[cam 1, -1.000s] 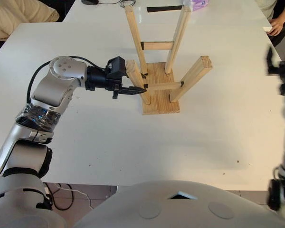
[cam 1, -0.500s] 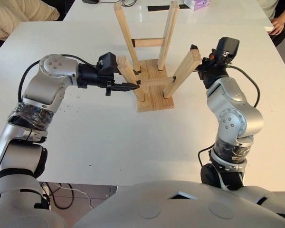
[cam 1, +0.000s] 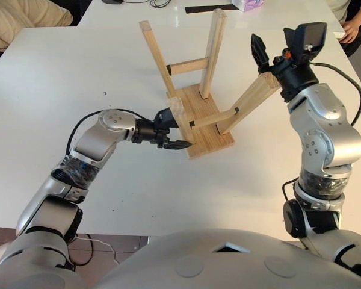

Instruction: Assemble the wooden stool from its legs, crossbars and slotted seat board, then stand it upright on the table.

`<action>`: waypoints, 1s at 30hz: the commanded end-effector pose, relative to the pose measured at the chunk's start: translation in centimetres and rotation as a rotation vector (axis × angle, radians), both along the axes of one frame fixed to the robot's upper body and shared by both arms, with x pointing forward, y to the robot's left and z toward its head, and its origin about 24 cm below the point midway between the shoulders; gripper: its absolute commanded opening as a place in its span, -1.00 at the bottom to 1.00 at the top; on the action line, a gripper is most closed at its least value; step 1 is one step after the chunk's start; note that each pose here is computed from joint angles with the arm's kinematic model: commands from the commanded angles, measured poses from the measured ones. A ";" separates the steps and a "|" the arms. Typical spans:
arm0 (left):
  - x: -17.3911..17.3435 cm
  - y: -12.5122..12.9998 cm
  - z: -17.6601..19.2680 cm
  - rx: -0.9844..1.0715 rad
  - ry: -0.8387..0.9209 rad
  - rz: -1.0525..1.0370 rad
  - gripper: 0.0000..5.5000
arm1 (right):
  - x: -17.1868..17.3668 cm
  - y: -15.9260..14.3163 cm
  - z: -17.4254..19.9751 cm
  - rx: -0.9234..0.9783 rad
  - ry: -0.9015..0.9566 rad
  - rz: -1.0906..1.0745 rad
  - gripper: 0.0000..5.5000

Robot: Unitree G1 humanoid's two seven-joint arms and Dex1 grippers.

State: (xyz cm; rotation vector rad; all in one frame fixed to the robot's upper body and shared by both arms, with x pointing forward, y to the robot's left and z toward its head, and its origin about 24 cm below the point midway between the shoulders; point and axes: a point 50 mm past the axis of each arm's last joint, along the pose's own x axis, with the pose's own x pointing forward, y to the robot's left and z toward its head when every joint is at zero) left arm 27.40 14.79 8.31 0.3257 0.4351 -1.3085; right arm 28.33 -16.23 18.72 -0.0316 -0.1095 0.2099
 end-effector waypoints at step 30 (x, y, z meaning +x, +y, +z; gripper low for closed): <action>-5.8 3.1 0.1 -0.022 0.128 -0.115 0.42 | -12.7 -3.0 -10.8 -0.514 0.614 0.706 0.45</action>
